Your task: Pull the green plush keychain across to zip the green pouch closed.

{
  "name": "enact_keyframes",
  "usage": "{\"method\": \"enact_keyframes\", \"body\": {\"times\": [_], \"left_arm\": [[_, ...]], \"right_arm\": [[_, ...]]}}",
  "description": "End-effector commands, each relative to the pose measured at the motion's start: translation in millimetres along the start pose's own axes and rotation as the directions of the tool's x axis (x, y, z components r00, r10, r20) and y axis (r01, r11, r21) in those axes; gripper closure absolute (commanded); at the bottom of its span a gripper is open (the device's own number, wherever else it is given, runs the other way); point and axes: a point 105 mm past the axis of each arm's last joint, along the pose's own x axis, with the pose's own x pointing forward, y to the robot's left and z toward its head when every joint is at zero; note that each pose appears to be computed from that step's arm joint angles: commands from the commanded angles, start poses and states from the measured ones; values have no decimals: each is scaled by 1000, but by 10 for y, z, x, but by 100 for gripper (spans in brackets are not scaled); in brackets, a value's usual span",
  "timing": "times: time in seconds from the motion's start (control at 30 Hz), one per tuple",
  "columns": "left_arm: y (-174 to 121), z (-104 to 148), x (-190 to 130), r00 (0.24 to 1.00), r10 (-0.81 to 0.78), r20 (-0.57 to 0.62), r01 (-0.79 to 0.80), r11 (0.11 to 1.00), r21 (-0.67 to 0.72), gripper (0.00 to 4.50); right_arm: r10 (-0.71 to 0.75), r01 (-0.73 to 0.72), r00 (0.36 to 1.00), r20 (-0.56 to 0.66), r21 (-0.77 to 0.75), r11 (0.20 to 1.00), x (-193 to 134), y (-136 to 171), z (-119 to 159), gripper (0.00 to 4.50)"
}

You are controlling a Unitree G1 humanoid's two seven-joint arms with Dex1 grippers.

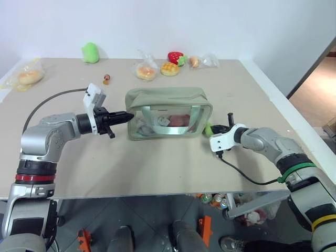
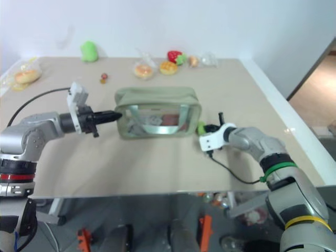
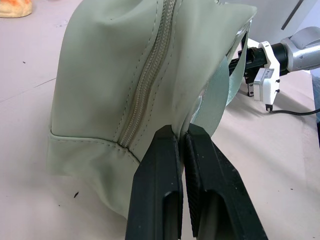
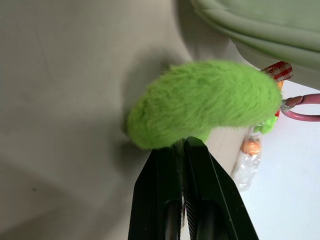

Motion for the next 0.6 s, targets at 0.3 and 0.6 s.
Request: {"method": "enact_keyframes", "body": {"times": [0.3, 0.6], "left_arm": [[-46, 129, -51, 996, -13, 90, 16, 999, -29, 345], [-59, 229, -226, 993, 17, 115, -17, 1000, 0, 145]], "right_arm": [[-123, 151, 988, -88, 635, 757, -392, -264, -525, 350], [-263, 45, 962, 67, 916, 399, -810, -606, -479, 185]]}}
